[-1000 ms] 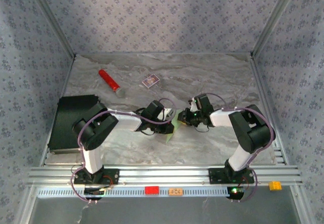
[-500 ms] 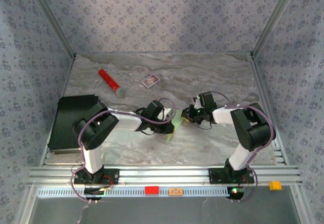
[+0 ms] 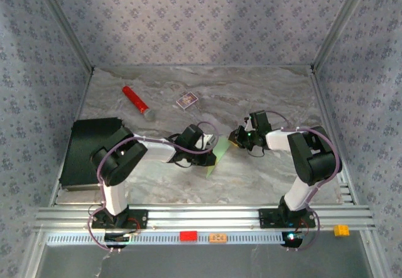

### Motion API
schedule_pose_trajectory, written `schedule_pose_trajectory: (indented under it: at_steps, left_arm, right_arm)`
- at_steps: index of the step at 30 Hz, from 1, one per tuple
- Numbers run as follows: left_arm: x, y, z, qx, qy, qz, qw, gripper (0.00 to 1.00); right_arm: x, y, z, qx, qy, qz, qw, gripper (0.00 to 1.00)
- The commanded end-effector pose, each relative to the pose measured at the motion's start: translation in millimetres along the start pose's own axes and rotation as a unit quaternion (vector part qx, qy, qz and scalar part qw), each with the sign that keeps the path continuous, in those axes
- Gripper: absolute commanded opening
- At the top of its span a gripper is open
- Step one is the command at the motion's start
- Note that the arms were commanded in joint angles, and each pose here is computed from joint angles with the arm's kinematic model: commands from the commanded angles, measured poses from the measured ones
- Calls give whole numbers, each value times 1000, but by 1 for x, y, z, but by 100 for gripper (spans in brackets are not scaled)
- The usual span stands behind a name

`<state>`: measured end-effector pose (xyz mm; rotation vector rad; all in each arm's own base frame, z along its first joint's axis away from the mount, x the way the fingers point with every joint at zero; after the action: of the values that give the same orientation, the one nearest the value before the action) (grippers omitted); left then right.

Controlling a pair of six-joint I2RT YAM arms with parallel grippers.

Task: Fold a paper plane with a square sheet of paper (pick it up from the middle)
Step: Fold the wing for the fifth time at the center of the table.

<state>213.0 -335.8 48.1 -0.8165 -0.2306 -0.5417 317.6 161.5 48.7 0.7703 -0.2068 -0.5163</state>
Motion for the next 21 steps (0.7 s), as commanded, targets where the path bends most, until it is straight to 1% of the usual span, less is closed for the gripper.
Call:
schedule_pose_trajectory:
  at_steps: [1, 6, 12, 17, 21]
  left_arm:
    - [-44, 24, -9, 33, 75, 41, 996, 0]
    - [-44, 24, -9, 32, 75, 42, 996, 0]
    - [-44, 23, -10, 31, 75, 41, 996, 0]
    - [-44, 23, -9, 31, 74, 41, 996, 0]
    - [-43, 23, -10, 32, 73, 41, 996, 0]
  right_arm:
    - [25, -27, 1, -65, -62, -15, 996, 16]
    - [34, -26, 7, -70, -77, -18, 994, 16]
    - [38, -19, 11, -71, -79, -9, 994, 16]
    - [33, 5, 27, -46, -77, 16, 996, 16]
    - [21, 23, 40, -31, -77, 49, 995, 18]
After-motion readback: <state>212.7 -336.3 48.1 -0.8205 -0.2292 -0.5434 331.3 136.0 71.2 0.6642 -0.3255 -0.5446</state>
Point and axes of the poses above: each hand's point on the last joint's axis, 136 mm out from that joint toward the fingers, its own z axis back along the fingers, its own y axis along the line the jaws close on, x = y × z, the point moved 4 cm from there along z, back along the fingers, and after that the axes turned 12 degrees about -z, right-handed, at the moved point
